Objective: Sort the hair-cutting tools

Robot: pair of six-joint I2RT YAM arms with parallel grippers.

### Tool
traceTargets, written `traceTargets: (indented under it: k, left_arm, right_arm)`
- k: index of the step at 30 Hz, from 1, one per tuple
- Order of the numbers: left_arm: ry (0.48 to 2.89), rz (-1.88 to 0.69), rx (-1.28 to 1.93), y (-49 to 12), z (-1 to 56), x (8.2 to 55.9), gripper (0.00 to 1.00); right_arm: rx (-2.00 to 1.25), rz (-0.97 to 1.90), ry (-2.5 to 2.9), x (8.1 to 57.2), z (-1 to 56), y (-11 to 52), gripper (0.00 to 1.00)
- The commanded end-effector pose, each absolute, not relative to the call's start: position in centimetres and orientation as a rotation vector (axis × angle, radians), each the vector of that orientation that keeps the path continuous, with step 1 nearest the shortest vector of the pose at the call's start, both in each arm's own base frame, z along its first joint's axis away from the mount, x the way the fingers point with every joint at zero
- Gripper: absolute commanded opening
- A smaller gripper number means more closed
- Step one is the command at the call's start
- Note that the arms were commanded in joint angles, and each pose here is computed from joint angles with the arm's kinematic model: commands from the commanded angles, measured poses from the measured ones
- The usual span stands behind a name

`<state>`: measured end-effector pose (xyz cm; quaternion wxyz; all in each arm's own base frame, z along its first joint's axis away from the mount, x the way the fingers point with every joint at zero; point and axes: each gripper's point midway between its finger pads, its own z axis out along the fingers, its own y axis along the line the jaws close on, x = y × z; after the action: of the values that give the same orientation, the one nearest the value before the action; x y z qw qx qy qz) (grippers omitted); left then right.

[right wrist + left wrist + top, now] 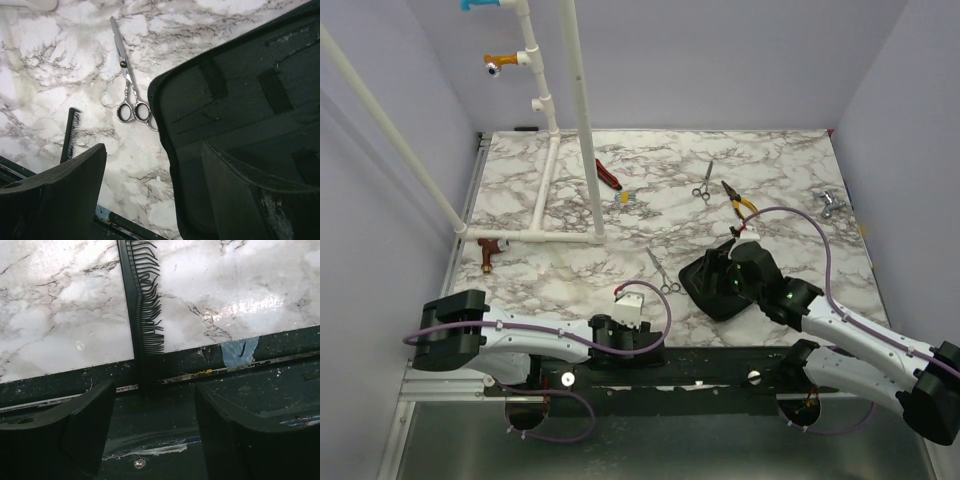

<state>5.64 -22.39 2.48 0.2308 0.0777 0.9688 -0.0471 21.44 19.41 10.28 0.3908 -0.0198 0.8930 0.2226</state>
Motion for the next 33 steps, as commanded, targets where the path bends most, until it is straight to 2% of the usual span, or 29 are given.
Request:
traceTargets:
  k: [1,5,19,33]
  left_arm:
    - [2.656,-0.205,0.172,-22.1,2.7,5.2,0.69]
    - [2.659,-0.24,0.189,-22.1,2.5,4.9,0.7]
    - [2.641,-0.325,0.159,-22.0,1.9,4.7,0.74]
    - [2.661,-0.32,0.161,-21.7,1.3,4.4,0.7]
  right_arm:
    - [-0.06,0.614,2.235,21.8,13.4,20.4,0.83]
    - [-0.016,0.659,2.201,21.6,14.5,20.3,0.85]
    - [0.01,0.673,2.218,20.8,12.6,19.8,0.89]
    - [0.017,0.664,2.203,20.7,13.0,19.4,0.89]
